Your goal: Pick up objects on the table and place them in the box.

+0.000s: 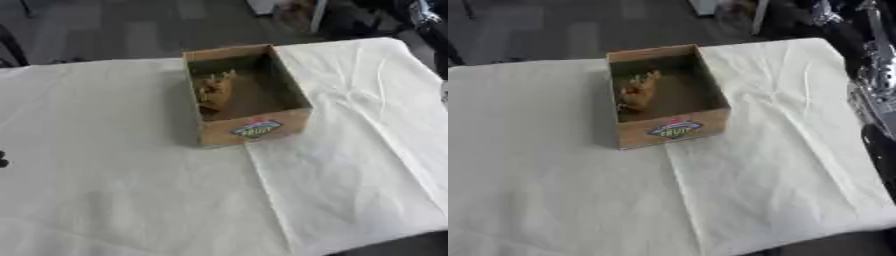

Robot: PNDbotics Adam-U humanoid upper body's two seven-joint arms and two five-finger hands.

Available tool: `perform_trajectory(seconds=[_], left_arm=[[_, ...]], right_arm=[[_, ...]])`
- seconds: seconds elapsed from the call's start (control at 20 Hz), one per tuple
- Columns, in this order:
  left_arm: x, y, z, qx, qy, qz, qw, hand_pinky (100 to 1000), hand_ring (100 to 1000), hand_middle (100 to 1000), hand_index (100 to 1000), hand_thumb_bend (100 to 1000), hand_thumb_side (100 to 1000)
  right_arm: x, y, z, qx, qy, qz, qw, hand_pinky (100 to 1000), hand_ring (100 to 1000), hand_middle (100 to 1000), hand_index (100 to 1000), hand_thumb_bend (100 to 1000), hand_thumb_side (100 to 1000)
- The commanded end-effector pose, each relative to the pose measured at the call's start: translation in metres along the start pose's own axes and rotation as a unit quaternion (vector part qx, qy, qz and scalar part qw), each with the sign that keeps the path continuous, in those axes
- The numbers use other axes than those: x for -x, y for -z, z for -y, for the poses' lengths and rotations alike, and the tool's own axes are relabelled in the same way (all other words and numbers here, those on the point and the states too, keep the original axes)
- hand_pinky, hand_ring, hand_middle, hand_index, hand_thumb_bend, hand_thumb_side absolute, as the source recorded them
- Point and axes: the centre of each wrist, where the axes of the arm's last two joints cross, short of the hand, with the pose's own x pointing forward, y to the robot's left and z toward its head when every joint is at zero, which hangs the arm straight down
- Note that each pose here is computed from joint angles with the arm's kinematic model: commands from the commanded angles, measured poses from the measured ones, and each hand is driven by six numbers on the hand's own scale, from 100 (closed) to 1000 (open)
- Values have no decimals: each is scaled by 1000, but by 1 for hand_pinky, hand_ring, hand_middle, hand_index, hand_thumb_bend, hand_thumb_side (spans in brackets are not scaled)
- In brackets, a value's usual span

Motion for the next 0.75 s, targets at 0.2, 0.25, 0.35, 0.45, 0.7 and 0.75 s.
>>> perform_trajectory(seconds=[0.2, 0.25, 0.35, 0.45, 0.7, 0.75], left_arm=[[-5, 5, -2, -25, 1, 13, 1000, 537, 548, 526, 640, 429, 515], [-5, 5, -2, -28, 0, 12, 1000, 539, 550, 528, 641, 428, 517], [-3, 4, -1, -31, 0, 9, 999, 543, 557, 532, 644, 429, 523], [-1, 3, -1, -34, 0, 6, 999, 545, 561, 534, 645, 427, 531], [3, 1, 0, -41, -3, 0, 999, 548, 563, 534, 644, 429, 550], [3, 0, 1, -42, -4, -1, 999, 548, 563, 534, 643, 429, 551]], right_arm=[[-1, -13, -6, 10, 39, -16, 999, 543, 738, 786, 856, 100, 473], [2, -17, -8, 9, 44, -25, 999, 544, 739, 786, 856, 100, 475], [10, -25, -12, 7, 52, -43, 998, 545, 739, 785, 857, 100, 476], [16, -31, -16, 4, 60, -58, 996, 544, 738, 784, 856, 100, 480], [23, -43, -25, -5, 82, -77, 994, 542, 735, 775, 846, 100, 482], [23, -45, -27, -6, 85, -78, 993, 541, 734, 773, 843, 100, 481]])
